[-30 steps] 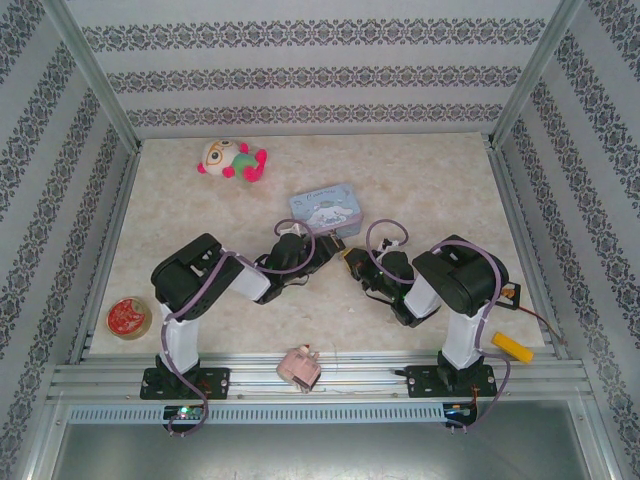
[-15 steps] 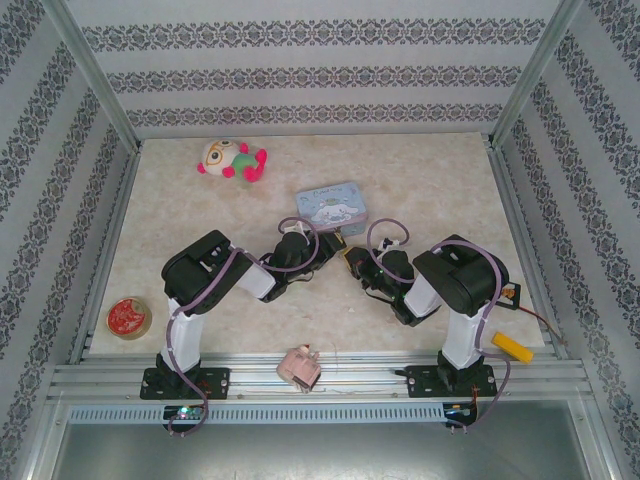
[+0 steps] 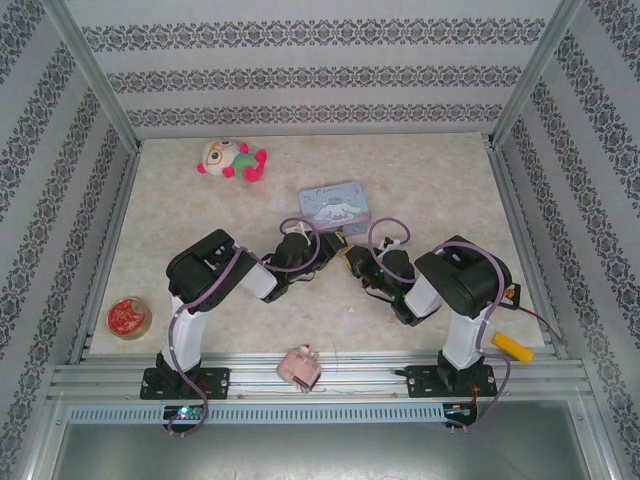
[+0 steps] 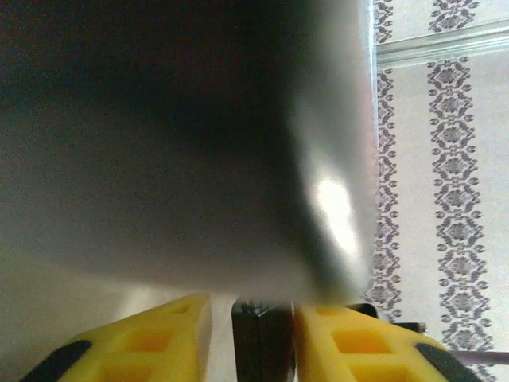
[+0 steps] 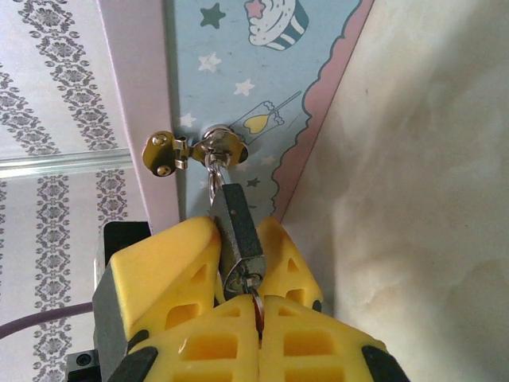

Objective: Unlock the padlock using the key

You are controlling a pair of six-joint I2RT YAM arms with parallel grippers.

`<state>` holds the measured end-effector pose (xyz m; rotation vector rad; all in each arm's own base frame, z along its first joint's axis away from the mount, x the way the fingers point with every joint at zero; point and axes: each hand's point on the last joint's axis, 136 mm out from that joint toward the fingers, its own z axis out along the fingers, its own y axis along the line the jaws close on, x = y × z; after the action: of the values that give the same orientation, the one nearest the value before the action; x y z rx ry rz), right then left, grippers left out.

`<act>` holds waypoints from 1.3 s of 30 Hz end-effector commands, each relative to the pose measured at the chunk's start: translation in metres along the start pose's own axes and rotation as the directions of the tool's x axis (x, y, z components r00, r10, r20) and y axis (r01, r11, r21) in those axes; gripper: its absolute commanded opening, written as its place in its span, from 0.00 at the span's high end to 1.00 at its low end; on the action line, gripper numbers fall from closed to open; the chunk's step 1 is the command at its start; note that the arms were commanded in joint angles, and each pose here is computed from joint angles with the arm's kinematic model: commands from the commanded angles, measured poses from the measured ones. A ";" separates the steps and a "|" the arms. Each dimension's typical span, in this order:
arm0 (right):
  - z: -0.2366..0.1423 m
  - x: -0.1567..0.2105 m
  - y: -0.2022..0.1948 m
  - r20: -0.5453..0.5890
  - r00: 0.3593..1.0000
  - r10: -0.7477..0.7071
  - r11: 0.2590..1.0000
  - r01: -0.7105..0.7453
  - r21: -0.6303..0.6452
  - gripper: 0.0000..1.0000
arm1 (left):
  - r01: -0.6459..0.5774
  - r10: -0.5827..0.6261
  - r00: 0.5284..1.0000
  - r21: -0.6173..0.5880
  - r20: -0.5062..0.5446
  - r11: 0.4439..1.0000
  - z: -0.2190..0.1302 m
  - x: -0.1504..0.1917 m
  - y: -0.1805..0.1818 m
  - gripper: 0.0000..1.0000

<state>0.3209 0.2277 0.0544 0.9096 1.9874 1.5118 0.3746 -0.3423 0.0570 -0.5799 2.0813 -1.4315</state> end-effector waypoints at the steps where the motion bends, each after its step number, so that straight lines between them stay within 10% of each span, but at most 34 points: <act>1: -0.002 0.005 0.010 -0.007 1.000 -0.001 0.999 0.001 -0.037 1.00 | 0.012 -0.010 0.999 0.042 -0.050 0.999 0.007 0.015 -0.008 0.75; 13: -0.010 0.001 0.005 0.030 0.999 -0.022 1.000 0.023 -0.020 1.00 | 0.029 -0.026 0.999 0.061 -0.038 0.998 0.006 0.013 -0.011 1.00; 21: -0.019 0.000 -0.002 0.057 0.997 -0.055 0.998 0.055 0.000 0.66 | 0.035 -0.032 0.999 0.069 -0.043 0.997 0.004 0.014 -0.012 1.00; 39: -0.037 0.006 0.003 0.045 0.983 -0.177 0.984 0.177 0.012 0.72 | 0.057 -0.053 0.997 0.053 -0.064 0.997 0.002 0.018 -0.006 1.00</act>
<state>0.2906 0.2050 0.0668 0.7995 1.9674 1.3907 0.3694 -0.3518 0.0592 -0.5905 2.0863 -1.5048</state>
